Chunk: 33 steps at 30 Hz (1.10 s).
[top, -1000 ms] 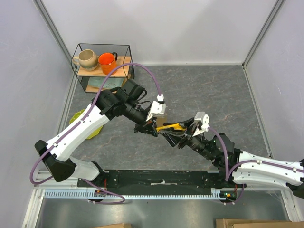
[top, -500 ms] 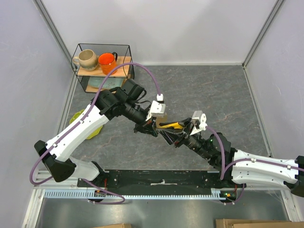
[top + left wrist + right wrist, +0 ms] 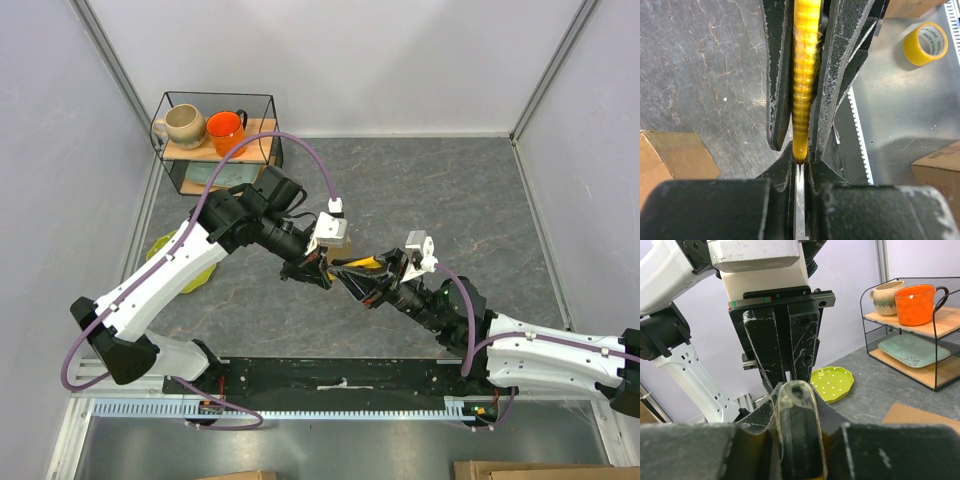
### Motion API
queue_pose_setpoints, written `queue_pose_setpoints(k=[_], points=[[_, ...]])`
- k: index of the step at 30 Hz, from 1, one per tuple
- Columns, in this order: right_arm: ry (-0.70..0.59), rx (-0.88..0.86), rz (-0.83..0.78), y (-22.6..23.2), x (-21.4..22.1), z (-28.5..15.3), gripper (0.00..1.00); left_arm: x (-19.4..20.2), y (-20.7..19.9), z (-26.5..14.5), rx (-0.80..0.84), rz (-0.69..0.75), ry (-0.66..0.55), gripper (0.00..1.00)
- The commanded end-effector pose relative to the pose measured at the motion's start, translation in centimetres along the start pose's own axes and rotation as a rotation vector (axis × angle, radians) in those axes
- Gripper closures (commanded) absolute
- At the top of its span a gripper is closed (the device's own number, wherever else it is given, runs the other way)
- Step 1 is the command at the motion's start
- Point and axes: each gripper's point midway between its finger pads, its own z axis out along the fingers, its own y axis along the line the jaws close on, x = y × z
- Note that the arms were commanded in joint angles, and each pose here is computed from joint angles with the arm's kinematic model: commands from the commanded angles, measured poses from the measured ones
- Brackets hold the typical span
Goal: Unpack the express box
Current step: Adjust the knife.
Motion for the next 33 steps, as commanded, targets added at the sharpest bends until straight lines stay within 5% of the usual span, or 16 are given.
queue_pose_setpoints(k=[1,11,13,17,19,20,23,30,32,33], points=[[-0.006,-0.056,0.005,1.2,-1.1,0.2,1.0,-1.8,-1.3,-0.9,0.016,0.04,-0.062,0.98],[0.015,-0.082,0.011,1.6,-0.7,-0.3,0.98,-2.1,-1.3,-1.0,0.011,0.043,-0.064,0.98],[0.015,-0.098,0.013,2.0,-1.0,-0.1,0.79,-2.1,-1.4,-1.0,0.016,0.043,-0.065,0.98],[0.034,-0.108,0.006,2.3,-0.9,0.4,0.66,-1.9,-1.4,-1.0,0.02,0.042,-0.061,0.98],[0.018,-0.109,0.002,2.4,-1.2,0.6,0.75,-1.9,-1.5,-1.0,0.024,0.04,-0.061,0.98],[0.013,-0.109,-0.006,2.3,-1.3,0.6,0.99,-2.0,-1.5,-1.0,0.023,0.043,-0.063,0.98],[0.014,-0.099,-0.01,2.2,-1.5,0.9,1.0,-2.1,-1.1,-1.0,0.009,0.041,-0.063,0.98],[-0.018,0.003,-0.033,0.3,-2.5,0.0,1.0,-1.8,0.0,-1.0,-0.045,0.024,-0.039,0.63],[-0.034,0.05,-0.053,-0.5,-3.4,-0.5,1.0,-1.6,0.8,-1.1,-0.084,0.01,-0.033,0.19],[-0.042,0.102,-0.066,-1.5,-3.7,-0.7,1.0,-1.7,1.8,-1.3,-0.129,0.009,-0.03,0.08]])
